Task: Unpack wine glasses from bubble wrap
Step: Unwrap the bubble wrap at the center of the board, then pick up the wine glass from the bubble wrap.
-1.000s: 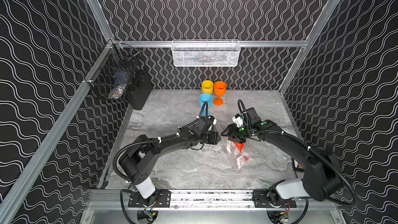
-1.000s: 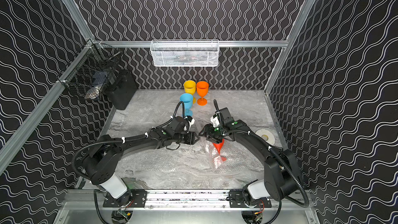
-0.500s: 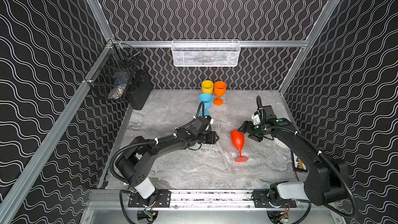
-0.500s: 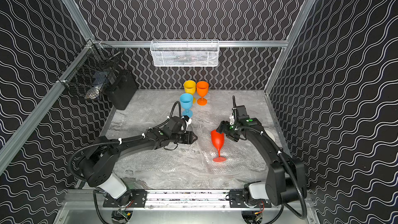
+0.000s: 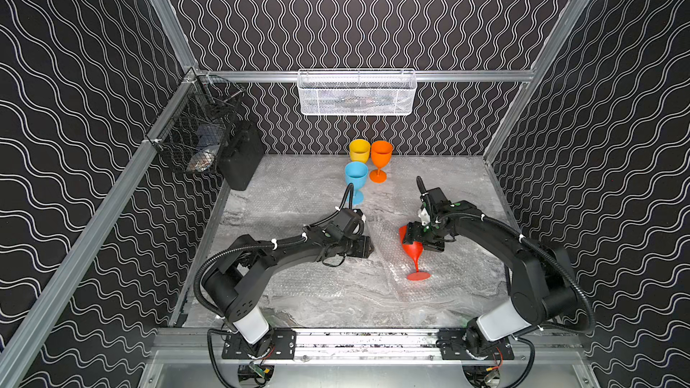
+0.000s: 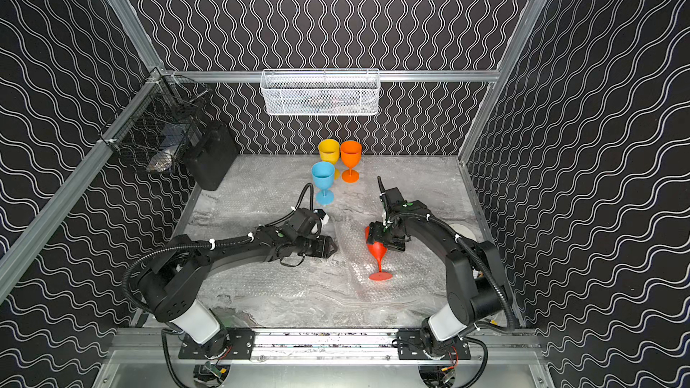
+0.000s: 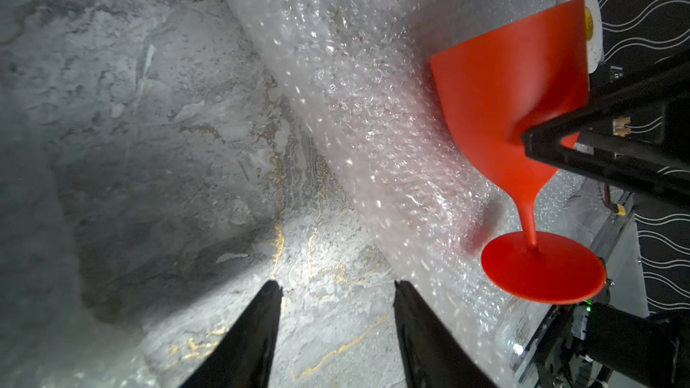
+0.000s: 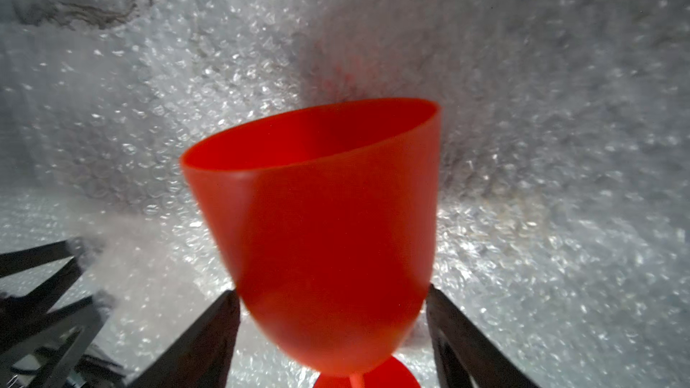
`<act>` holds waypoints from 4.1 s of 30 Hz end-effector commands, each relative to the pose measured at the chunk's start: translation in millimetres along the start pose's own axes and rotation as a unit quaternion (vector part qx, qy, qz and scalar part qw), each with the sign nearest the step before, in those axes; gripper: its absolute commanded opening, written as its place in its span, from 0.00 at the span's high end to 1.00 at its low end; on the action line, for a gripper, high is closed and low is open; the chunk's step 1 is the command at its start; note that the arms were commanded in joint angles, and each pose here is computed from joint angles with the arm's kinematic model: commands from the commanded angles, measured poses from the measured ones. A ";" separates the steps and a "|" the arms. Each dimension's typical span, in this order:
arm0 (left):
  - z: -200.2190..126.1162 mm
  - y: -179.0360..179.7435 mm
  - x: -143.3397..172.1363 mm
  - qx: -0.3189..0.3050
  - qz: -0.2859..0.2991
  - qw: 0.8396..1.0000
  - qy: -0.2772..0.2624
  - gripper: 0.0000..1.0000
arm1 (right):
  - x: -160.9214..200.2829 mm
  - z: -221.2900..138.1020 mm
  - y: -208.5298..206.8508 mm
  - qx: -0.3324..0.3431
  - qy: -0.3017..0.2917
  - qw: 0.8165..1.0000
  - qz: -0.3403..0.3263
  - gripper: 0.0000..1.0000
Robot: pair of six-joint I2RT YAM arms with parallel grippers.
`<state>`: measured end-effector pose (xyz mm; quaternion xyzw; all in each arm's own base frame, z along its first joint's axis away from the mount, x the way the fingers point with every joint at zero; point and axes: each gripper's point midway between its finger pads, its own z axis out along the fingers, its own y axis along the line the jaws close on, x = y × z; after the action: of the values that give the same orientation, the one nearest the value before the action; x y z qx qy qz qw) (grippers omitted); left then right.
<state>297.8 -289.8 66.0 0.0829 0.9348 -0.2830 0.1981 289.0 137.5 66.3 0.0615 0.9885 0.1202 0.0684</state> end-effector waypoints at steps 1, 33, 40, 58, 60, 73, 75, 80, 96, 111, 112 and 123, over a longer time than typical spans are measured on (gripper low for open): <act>1.5 0.6 -1.1 -0.001 0.003 1.000 0.000 0.46 | -7.2 3.1 -0.7 0.018 -0.013 1.000 -0.010 0.22; 45.3 -30.6 -0.7 0.042 0.020 0.998 0.034 0.46 | 10.7 -11.3 -83.9 0.110 -0.004 0.991 0.082 0.41; 61.3 -39.9 -6.0 0.047 0.030 0.998 0.042 0.47 | 13.2 -16.0 -87.4 0.093 -0.009 0.991 0.099 0.41; 81.5 -47.9 -14.9 0.049 0.035 0.997 0.045 0.56 | 4.6 -24.7 -101.7 0.076 -0.029 0.988 0.131 0.43; 83.7 -48.6 -16.5 0.049 0.036 0.997 0.045 0.56 | 4.2 -25.3 -100.6 0.073 -0.030 0.988 0.130 0.44; 93.4 -48.3 -23.6 0.039 0.048 0.997 0.047 0.56 | -0.2 -30.4 -104.3 0.068 -0.043 0.987 0.140 0.46; 95.3 -48.0 -25.8 0.035 0.053 0.997 0.047 0.56 | 0.4 -27.9 -103.3 0.064 -0.040 0.987 0.140 0.46; 103.0 -45.7 -28.3 0.027 0.057 0.997 0.050 0.56 | -2.5 -30.7 -98.9 0.052 -0.046 0.988 0.138 0.46; 108.5 -41.2 -41.6 0.010 0.062 0.997 0.044 0.53 | -10.7 -33.1 -96.1 0.048 -0.054 0.989 0.132 0.37; 46.7 -38.3 -57.0 -0.036 0.088 0.995 0.001 0.38 | -24.0 -12.0 -103.4 0.066 -0.049 0.988 0.131 0.23; 42.5 -39.3 -57.9 -0.036 0.089 0.995 -0.002 0.38 | -24.4 -10.2 -103.9 0.067 -0.047 0.988 0.131 0.22; 6.1 -50.4 -63.5 -0.023 0.090 0.995 -0.031 0.38 | -23.0 0.1 -106.0 0.071 -0.037 0.988 0.131 0.23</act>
<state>343.8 -341.7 105.8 0.1542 0.9249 -0.2470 0.2446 297.9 34.5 45.2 0.2023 0.9740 0.0628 0.0800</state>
